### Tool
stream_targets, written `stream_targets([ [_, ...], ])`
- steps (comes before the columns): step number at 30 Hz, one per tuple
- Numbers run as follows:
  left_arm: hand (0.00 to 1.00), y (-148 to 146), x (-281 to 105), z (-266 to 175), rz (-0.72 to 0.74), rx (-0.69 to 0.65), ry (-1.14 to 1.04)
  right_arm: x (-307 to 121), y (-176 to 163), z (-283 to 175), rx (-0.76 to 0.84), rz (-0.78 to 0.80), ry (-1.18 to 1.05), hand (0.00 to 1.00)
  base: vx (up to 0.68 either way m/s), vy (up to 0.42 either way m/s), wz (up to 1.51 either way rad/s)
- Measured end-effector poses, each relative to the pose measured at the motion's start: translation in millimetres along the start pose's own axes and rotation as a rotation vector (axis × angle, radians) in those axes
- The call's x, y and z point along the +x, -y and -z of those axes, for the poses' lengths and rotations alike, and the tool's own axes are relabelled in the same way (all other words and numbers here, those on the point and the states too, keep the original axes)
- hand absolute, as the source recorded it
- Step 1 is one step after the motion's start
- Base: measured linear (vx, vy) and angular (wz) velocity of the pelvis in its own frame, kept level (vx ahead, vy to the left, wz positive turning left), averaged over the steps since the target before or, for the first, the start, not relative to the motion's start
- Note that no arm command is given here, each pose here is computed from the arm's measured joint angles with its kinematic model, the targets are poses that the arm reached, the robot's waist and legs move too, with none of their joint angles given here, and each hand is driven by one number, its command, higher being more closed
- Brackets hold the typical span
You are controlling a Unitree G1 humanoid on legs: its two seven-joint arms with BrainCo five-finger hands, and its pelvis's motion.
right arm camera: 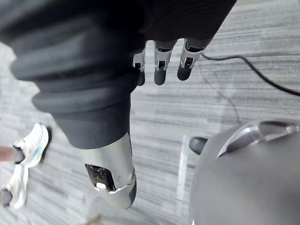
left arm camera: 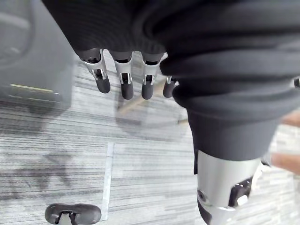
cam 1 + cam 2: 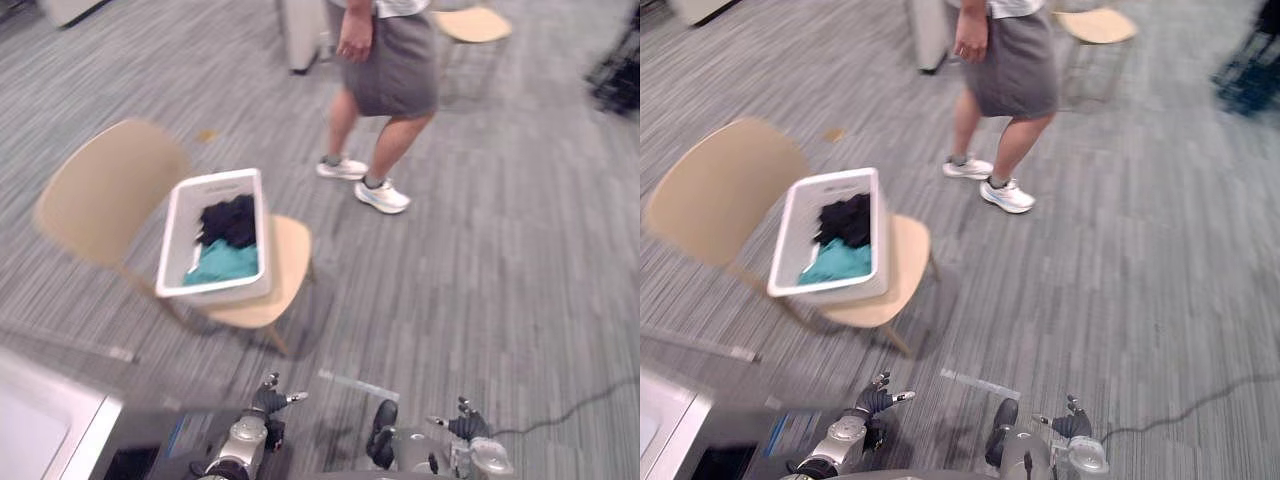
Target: Pick up the laundry basket with both hands and put the clothes into the washing machine.
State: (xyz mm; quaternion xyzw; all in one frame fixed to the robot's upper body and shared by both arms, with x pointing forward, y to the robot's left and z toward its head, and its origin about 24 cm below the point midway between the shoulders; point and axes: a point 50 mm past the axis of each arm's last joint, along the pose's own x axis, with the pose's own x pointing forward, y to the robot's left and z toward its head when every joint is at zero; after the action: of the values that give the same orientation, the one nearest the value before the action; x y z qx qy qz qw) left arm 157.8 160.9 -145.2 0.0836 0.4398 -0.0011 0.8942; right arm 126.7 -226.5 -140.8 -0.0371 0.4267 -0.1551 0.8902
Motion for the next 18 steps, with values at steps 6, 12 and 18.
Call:
stream_targets([
  [6, 0.0, 5, -9, 26, -0.006, -0.081, -0.067, 3, -13, -4, -0.015, -0.037, -0.011, 0.0, 0.27, 0.033, -1.32],
  [12, 0.0, -3, -11, 19, -0.036, -0.109, 0.003, 3, -22, -7, -0.001, -0.054, -0.001, 0.0, 0.34, 0.209, -0.51],
  [18, 0.0, -10, -11, 20, -0.066, -0.142, 0.006, 3, -39, -16, -0.048, -0.11, 0.035, 0.0, 0.44, 0.29, 0.08],
])
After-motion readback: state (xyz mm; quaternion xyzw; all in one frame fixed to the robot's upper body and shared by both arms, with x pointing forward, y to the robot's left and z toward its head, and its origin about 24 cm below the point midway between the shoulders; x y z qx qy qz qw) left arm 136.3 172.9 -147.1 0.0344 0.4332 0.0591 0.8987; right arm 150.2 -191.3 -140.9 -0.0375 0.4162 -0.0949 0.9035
